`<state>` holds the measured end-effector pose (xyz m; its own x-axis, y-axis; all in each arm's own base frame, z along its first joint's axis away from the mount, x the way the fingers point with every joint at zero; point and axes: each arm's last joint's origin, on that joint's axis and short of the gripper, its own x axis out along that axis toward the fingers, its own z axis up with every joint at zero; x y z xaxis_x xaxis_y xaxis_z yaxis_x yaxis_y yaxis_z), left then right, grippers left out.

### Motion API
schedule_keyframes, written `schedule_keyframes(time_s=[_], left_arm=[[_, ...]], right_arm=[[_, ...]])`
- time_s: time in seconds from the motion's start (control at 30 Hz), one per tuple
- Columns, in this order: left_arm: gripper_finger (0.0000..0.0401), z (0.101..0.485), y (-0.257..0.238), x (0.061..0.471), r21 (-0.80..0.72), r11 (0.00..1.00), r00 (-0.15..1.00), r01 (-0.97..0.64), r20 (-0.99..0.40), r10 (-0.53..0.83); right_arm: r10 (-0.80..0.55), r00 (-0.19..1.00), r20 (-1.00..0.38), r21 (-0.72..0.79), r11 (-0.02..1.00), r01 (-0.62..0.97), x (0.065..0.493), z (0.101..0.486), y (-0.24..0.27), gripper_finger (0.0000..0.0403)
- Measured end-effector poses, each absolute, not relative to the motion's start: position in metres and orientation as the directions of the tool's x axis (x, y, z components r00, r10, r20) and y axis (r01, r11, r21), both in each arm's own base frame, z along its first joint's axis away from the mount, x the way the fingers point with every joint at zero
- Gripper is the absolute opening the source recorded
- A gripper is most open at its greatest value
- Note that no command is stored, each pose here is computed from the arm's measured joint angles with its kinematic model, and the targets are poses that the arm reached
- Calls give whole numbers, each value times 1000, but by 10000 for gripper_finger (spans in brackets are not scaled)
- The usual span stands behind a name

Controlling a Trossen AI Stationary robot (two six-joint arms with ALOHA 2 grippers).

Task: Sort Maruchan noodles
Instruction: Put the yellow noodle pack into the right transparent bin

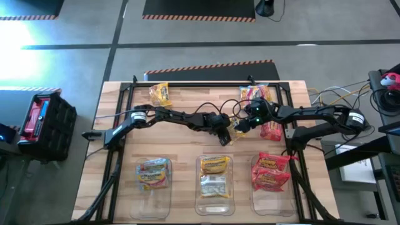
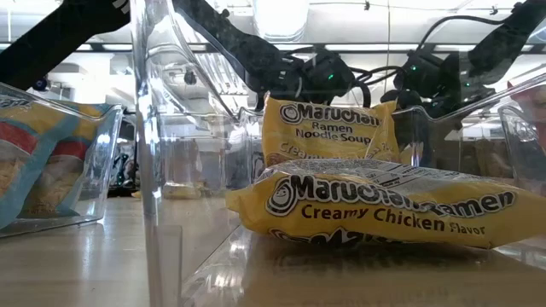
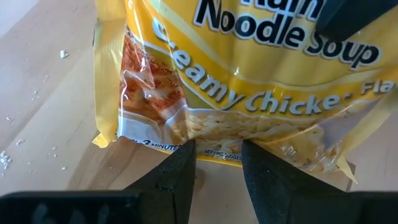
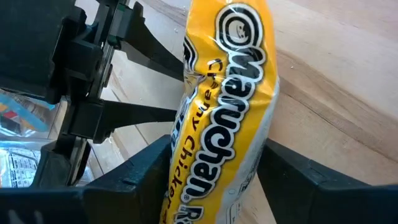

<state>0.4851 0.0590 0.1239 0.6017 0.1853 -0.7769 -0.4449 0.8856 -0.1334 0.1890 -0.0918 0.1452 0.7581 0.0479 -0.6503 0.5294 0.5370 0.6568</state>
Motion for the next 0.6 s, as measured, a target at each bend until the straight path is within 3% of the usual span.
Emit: schedule_keyframes(time_s=[0.4, 0.6], left_arm=[[115, 155, 58, 480, -171, 870, 631, -463, -752, 188], [115, 177, 55, 467, -169, 868, 617, -468, -765, 184]], right_arm=[[52, 760, -648, 658, 540, 524, 189, 146, -92, 131], [85, 770, -632, 678, 542, 497, 188, 149, -90, 119]])
